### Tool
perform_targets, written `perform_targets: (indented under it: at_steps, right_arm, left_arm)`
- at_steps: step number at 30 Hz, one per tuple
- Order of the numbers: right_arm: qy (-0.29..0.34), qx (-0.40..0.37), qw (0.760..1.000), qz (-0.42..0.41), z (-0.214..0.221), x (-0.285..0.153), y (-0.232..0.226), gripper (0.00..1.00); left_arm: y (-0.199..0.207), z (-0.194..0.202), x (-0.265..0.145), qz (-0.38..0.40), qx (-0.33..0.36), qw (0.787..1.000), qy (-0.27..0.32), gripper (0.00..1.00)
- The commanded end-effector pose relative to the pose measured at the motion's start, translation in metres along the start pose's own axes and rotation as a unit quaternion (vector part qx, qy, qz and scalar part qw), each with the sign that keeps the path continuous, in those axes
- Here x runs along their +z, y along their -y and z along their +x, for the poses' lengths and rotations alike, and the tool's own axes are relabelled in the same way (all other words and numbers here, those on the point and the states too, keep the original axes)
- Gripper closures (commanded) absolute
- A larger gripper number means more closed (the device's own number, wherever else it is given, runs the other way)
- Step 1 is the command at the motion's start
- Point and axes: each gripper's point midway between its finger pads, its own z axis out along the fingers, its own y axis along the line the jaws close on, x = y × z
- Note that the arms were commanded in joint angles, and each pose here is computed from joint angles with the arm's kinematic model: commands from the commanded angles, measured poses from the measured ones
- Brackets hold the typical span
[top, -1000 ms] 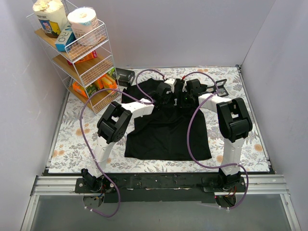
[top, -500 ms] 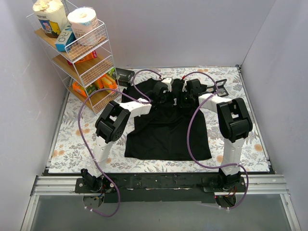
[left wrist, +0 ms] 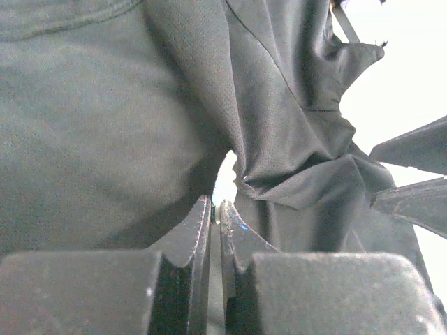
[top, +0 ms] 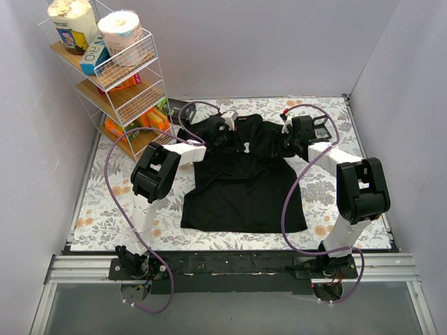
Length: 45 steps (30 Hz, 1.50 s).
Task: Pin the brooch onto the clothing
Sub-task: Pin the brooch to the clothes.
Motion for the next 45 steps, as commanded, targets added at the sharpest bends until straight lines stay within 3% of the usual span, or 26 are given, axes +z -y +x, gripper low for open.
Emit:
perform_targets:
  at_steps: [1, 7, 16, 45]
  right_arm:
    - [0.006, -0.003, 0.998, -0.057, 0.004, -0.007, -0.01, 0.42]
    - [0.04, -0.019, 0.99, -0.136, -0.01, -0.001, -0.025, 0.36]
    - [0.046, -0.042, 0.98, -0.187, -0.015, 0.022, -0.033, 0.39]
    - [0.011, -0.042, 0.976, -0.213, 0.008, 0.06, -0.041, 0.45]
  left_arm:
    - [0.034, -0.018, -0.024, 0.076, 0.01, 0.997, 0.01, 1.0]
    - [0.03, 0.003, -0.026, 0.114, -0.011, 0.993, -0.02, 1.0]
    - [0.032, 0.016, -0.03, 0.144, -0.026, 0.988, -0.037, 1.0]
    - [0.032, 0.024, -0.033, 0.164, -0.044, 0.985, -0.04, 1.0]
